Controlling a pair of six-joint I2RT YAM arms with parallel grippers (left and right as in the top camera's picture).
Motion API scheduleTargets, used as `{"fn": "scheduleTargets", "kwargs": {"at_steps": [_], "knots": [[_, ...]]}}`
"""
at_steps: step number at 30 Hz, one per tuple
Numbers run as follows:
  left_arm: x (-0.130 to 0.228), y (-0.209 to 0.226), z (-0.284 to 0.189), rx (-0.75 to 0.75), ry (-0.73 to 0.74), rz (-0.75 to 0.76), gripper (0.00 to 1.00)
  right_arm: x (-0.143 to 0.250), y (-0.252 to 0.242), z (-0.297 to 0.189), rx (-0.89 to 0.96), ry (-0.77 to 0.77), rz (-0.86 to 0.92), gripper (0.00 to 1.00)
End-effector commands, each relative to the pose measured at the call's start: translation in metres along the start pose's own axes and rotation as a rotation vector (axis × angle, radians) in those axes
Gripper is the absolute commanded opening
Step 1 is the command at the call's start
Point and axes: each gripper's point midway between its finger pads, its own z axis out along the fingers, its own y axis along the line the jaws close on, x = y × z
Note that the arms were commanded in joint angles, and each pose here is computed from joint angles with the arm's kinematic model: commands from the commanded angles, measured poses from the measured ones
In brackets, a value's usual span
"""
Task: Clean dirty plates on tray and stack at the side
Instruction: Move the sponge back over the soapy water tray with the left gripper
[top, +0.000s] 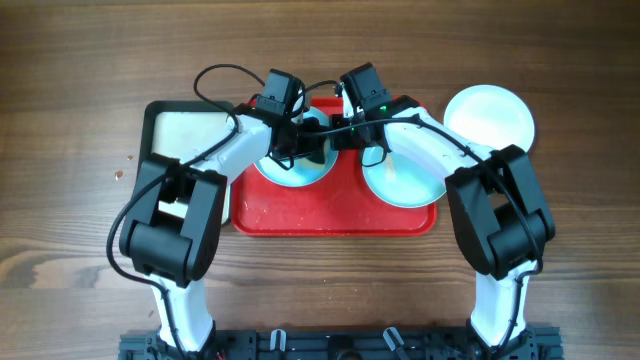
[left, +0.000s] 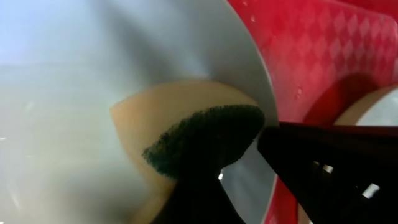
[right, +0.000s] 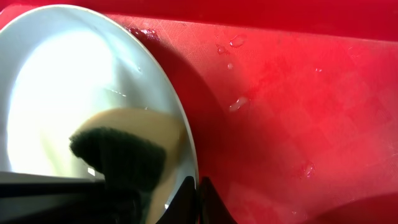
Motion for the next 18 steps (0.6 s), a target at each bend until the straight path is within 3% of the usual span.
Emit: {"fn": "scheduleTargets", "kwargs": {"at_steps": [1,5,12,15,18], "knots": [[0.033,-0.008,0.017,0.08,0.129,-0.01,0.04,0.012,0.004,0.01,-0.022,0.035,0.0,0.04],[0.016,-0.012,-0.007,0.079,0.057,0.022,0.04,0.012,0.004,0.01,-0.022,0.035,-0.001,0.04],[-0.041,0.045,-0.123,-0.215,-0.275,-0.058,0.04,0.012,0.004,0.01,-0.022,0.035,-0.001,0.04],[-0.038,0.077,-0.172,-0.314,-0.332,-0.139,0.06,0.012,0.004,0.01,-0.022,0.035,-0.001,0.04],[-0.01,0.136,-0.208,-0.471,-0.281,-0.291,0.06,0.012,0.004,0.01,-0.021,0.036,-0.001,0.04]]}}
